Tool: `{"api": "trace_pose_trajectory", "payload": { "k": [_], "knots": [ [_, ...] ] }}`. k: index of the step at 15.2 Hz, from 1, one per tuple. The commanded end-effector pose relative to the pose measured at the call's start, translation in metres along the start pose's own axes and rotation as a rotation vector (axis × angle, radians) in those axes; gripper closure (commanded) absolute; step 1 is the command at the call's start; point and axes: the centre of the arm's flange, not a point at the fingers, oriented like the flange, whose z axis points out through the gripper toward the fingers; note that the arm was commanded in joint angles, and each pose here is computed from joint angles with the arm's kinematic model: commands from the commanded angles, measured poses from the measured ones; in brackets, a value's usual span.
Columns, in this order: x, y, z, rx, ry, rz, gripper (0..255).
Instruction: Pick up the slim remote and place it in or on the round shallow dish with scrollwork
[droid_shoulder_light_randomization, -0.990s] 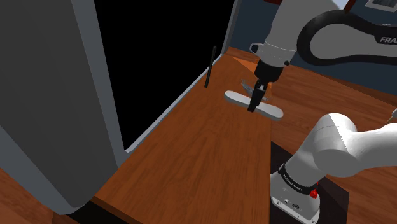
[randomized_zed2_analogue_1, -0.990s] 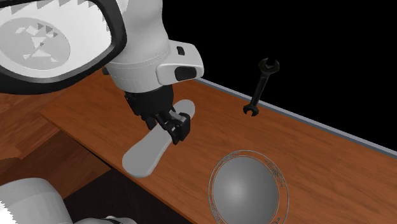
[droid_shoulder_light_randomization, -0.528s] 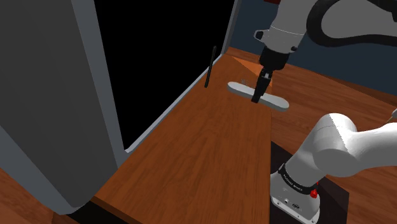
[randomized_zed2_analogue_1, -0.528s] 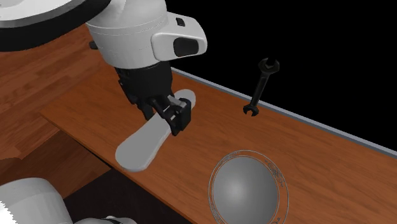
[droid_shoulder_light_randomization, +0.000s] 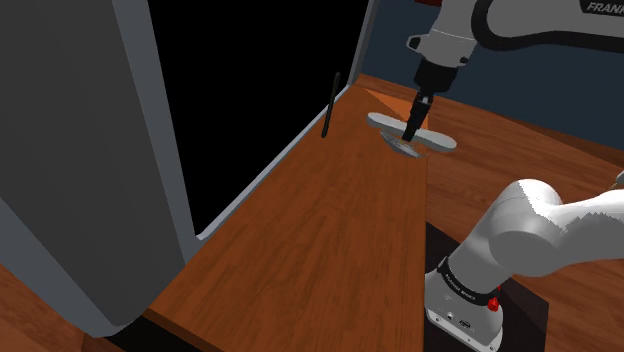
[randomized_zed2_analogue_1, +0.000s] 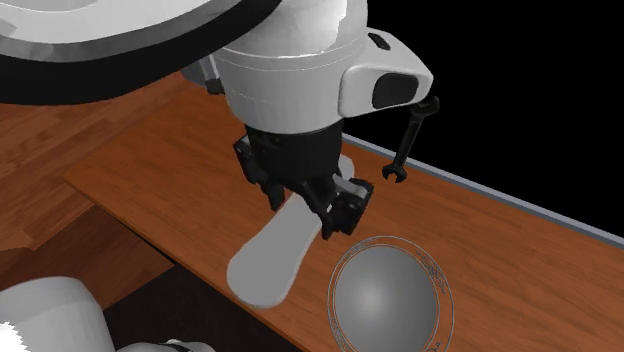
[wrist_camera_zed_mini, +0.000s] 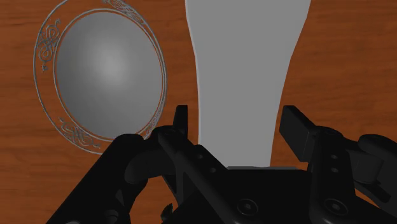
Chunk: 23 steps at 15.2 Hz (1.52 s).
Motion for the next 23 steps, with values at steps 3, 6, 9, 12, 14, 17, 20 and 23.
{"api": "trace_pose_trajectory", "payload": {
  "k": [3, 6, 9, 12, 14, 17, 20, 23],
  "knots": [
    [0.002, 0.053, 0.001, -0.001, 0.000, -0.001, 255],
    [0.002, 0.093, 0.001, -0.001, 0.000, -0.001, 255],
    [0.003, 0.126, 0.000, -0.001, 0.000, -0.001, 255],
    [0.003, 0.126, 0.016, -0.001, 0.000, -0.001, 255],
    [0.003, 0.126, 0.027, -0.001, 0.000, -0.001, 255],
    [0.003, 0.126, 0.043, -0.001, 0.000, -0.001, 255],
    [0.003, 0.125, 0.058, -0.001, 0.000, -0.001, 255],
    [0.004, 0.125, 0.076, -0.001, 0.000, -0.001, 255]
  ]
}}
